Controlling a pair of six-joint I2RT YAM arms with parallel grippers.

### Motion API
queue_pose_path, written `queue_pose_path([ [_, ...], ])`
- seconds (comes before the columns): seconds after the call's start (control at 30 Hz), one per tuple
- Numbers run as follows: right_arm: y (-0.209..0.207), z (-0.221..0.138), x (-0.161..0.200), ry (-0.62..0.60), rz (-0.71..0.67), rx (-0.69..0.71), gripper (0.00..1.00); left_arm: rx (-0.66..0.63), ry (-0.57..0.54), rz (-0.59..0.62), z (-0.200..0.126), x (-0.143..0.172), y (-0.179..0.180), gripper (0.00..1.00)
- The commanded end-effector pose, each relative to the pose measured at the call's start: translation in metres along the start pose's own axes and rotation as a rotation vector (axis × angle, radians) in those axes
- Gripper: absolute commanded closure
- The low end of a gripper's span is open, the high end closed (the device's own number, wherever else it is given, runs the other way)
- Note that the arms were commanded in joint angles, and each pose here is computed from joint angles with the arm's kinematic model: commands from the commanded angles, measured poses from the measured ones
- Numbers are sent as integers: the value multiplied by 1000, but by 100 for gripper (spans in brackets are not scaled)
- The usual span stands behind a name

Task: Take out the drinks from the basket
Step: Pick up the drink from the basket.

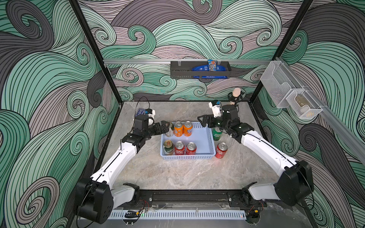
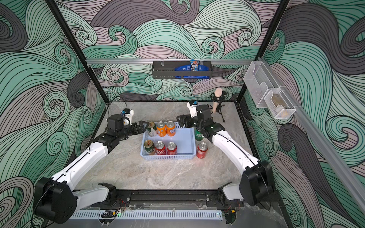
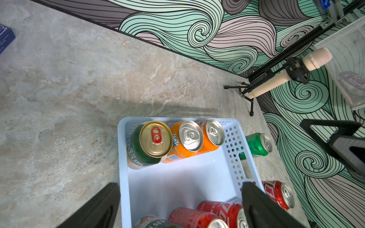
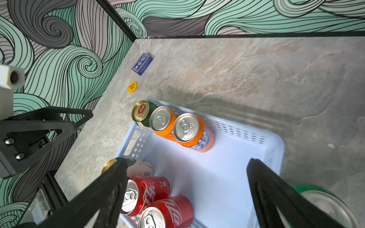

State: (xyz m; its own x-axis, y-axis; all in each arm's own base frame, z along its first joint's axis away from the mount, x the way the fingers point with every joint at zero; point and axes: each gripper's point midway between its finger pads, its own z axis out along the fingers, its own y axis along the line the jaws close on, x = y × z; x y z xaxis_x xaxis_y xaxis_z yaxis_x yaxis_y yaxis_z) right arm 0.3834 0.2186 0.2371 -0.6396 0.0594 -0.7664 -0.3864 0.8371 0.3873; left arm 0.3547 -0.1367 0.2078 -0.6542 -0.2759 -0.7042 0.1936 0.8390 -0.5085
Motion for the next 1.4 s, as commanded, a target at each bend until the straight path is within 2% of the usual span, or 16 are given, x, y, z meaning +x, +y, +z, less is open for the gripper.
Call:
queue_pose_path([
  [0.0,0,16,-3,9,2,36,7,16,-18,-15,0,-3,2,1],
  [0.17,-4,48,11,77,-8,89,8,-27,-13,-37,1,-1,17,2],
  [0.5,-11,91,34,159,-23,146,9,21,14,-75,9,9,17,2],
  [1.37,-12,138,69,252,-54,179,10,102,43,-84,14,12,8,2],
])
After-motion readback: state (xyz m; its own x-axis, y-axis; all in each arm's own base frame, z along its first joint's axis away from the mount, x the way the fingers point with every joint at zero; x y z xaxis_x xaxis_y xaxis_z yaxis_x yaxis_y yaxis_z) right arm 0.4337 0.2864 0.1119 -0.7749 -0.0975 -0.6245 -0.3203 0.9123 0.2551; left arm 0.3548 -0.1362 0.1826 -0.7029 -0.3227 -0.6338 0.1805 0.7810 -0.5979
